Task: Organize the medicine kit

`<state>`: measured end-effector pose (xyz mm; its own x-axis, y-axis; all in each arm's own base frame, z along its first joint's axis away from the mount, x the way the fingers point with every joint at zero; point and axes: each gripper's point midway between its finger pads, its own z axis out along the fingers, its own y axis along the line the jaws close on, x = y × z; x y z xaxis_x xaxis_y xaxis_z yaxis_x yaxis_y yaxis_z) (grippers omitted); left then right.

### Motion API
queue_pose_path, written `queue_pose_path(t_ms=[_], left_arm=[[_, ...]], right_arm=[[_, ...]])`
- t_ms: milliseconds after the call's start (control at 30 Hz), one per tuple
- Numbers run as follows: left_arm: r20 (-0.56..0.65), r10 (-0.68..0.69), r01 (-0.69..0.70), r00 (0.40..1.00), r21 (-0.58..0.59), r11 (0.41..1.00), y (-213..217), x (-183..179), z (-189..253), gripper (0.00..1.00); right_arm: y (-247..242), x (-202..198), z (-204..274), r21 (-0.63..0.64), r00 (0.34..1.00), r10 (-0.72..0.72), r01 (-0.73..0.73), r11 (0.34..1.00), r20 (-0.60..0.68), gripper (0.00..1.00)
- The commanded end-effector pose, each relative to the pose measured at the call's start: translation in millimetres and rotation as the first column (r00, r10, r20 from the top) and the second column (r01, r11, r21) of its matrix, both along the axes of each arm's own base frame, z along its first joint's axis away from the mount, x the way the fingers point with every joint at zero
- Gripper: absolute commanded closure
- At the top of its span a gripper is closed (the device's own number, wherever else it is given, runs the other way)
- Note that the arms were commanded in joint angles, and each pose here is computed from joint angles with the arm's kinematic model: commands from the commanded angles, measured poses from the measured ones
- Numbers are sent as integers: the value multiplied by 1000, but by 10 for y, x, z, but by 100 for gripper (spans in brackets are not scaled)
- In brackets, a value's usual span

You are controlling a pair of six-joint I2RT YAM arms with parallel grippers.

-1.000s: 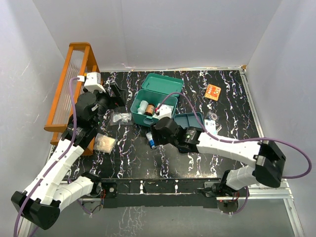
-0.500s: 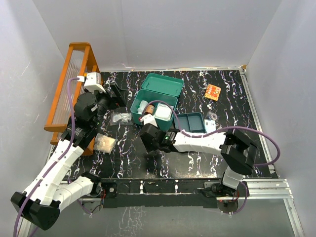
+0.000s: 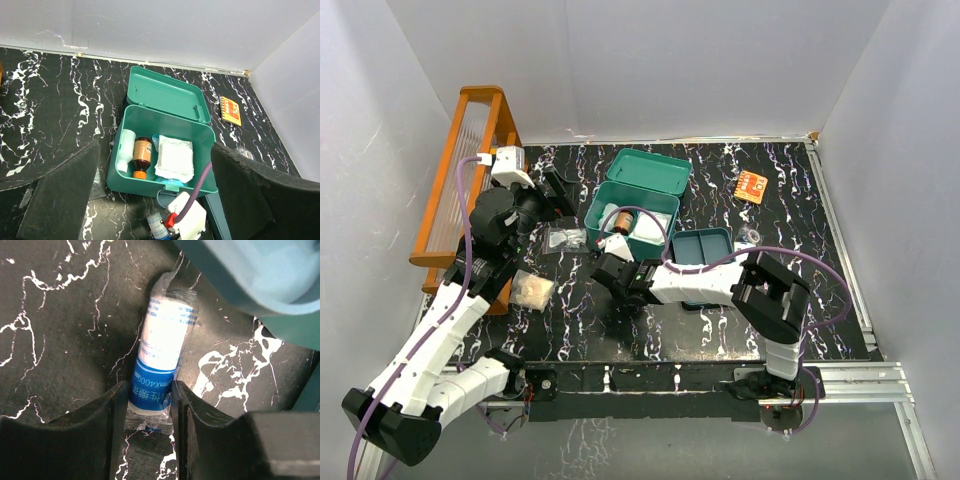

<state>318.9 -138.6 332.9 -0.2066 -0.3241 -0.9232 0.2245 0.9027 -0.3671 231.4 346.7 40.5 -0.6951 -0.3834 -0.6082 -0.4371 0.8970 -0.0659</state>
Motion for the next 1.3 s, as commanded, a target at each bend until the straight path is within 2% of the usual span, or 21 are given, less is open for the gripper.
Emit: queue_pose_path(t_ms=[0,167,367,533,933,1100,1267], left_arm=[[38,0,0,999,-4,1000,11,8,82,8],[30,0,1,1000,-4,1000,5,17,54,8],[31,3,-3,1000,-5,1000,13,12,59,8],[26,7,-6,1000,-2,1000,19,15,36,8],[19,9,-9,1000,12,1000,16,45,8,8],[30,-2,1,1000,32,999,11,45,69,8],[53,37,-39,998,37,999,93,46,173,8]], right_arm=[[88,44,121,32,1000,-19,18,999,14,64],[105,2,115,55,1000,-3,3,998,-3,70],[108,-25,117,72,1000,1,-1,997,-10,71],[40,6,75,48,999,-41,42,998,-14,63],[128,89,49,33,999,-38,38,999,-13,61],[168,111,109,51,1000,-9,9,999,0,69],[247,44,329,117,996,93,-94,989,16,73]])
